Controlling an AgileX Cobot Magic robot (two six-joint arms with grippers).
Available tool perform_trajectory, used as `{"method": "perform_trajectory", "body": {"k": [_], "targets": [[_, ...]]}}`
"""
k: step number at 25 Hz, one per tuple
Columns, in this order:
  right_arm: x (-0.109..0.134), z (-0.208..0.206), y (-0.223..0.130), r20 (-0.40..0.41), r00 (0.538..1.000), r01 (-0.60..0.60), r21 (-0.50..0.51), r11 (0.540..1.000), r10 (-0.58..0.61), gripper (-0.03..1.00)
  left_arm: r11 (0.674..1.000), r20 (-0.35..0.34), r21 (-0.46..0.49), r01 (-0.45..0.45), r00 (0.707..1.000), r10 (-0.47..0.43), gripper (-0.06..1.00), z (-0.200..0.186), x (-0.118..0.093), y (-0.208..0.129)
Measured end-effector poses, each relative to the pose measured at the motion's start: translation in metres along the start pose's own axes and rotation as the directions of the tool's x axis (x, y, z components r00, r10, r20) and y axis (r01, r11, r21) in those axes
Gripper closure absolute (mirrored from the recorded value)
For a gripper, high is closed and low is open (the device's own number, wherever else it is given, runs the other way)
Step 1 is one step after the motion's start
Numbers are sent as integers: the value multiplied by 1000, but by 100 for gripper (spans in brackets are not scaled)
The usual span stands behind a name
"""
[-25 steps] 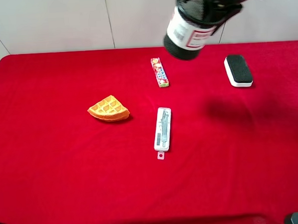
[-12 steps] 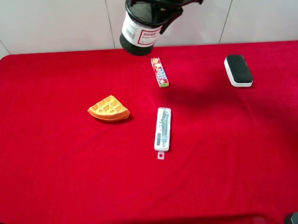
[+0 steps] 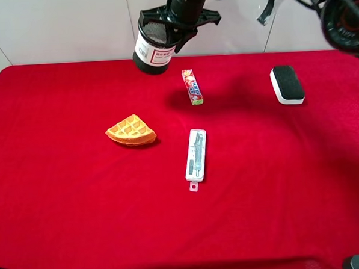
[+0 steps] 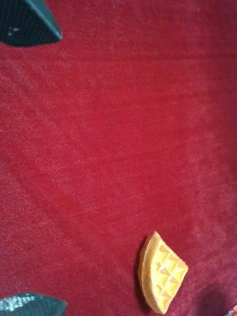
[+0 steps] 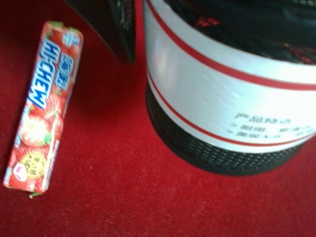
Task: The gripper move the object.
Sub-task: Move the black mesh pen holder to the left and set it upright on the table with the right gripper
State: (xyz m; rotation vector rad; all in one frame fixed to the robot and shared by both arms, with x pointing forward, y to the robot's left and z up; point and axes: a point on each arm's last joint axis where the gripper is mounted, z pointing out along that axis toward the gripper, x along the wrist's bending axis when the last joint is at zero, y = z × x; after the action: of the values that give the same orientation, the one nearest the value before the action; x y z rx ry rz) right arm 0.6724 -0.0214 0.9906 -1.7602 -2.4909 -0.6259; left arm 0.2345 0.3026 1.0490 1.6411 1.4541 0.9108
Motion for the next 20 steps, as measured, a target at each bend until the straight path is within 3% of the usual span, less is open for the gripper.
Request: {"method": "perform_trajectory", "body": {"k": [10, 20], "targets": [[-8, 46, 5, -16, 1000, -26, -57, 998, 25, 90, 1000, 0, 0, 0, 1000, 0, -5, 0, 0, 0], [-17, 78, -2, 17, 1000, -24, -17, 1000, 25, 90, 1000, 0, 0, 0, 1000, 0, -5, 0, 0, 0]]}}
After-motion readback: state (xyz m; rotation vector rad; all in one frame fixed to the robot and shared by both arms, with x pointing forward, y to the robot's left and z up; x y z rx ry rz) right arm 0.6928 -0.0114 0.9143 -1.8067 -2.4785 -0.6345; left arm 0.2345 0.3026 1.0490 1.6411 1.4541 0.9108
